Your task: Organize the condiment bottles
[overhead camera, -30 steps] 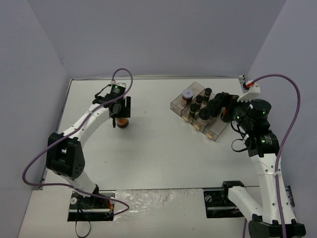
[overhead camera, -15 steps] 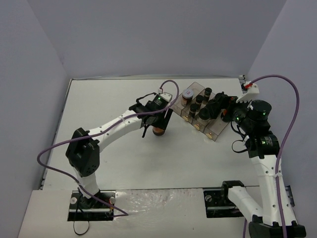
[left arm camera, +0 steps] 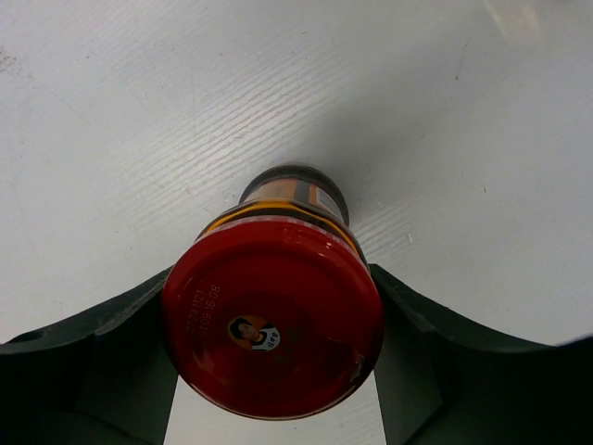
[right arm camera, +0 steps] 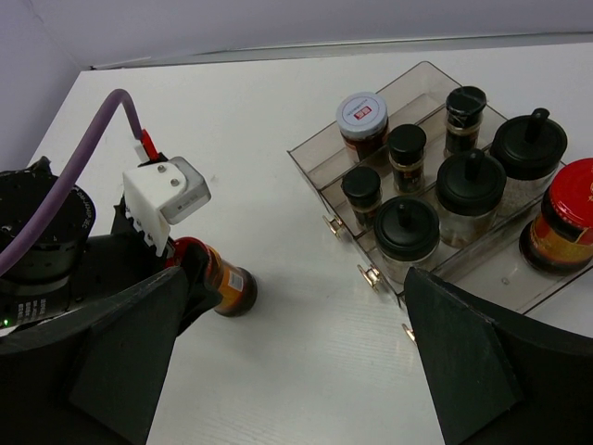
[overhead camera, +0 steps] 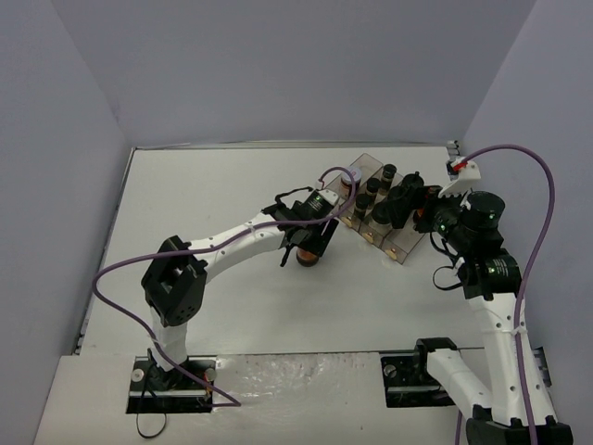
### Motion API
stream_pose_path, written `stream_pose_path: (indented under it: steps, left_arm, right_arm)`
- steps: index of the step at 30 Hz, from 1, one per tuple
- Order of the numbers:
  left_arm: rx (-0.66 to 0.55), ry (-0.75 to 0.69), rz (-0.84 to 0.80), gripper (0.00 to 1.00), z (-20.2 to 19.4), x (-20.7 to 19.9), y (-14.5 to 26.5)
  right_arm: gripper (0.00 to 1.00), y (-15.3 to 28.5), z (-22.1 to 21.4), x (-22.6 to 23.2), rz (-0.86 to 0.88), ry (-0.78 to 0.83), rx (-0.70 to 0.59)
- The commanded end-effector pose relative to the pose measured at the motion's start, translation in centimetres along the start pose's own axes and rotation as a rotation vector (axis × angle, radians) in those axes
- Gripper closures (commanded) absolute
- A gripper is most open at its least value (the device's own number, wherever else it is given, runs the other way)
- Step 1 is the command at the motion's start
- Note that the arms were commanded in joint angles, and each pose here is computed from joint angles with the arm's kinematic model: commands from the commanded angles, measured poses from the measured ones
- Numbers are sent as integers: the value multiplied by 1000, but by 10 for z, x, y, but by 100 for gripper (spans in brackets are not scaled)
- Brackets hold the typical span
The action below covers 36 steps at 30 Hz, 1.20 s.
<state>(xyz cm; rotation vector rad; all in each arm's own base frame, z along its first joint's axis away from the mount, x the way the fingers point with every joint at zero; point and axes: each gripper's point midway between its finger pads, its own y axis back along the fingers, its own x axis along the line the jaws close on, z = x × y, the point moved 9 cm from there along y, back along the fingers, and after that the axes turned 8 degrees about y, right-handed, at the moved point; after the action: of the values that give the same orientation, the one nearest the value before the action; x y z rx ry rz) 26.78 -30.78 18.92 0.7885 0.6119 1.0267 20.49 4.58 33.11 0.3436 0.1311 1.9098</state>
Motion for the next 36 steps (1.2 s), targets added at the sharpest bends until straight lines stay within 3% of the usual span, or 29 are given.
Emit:
stream_pose_path:
  steps: [1, 4, 7, 15, 20, 29, 36]
  left_arm:
    - [-156, 35, -43, 40, 30, -12, 29]
    - [-163, 42, -35, 15, 29, -10, 34]
    - [-190, 45, -40, 4, 35, -8, 49]
    - [-356, 102, -110, 3, 60, 0, 125]
    - [-444, 208, -66, 3, 52, 40, 162]
    - [-454, 431, 191, 3, -32, 157, 196]
    - [-492, 476, 371, 3, -85, 196, 224]
  right_arm:
    - [0, -1, 10, 3, 37, 45, -48]
    - [0, -3, 12, 4, 47, 58, -45]
    - [0, -2, 17, 4, 55, 84, -48]
    - [0, -6, 31, 4, 45, 146, -42]
    - [0, -15, 34, 6, 73, 160, -8]
    - [0, -53, 7, 34, 166, 239, 135]
    - [0, -93, -38, 77, 253, 347, 249]
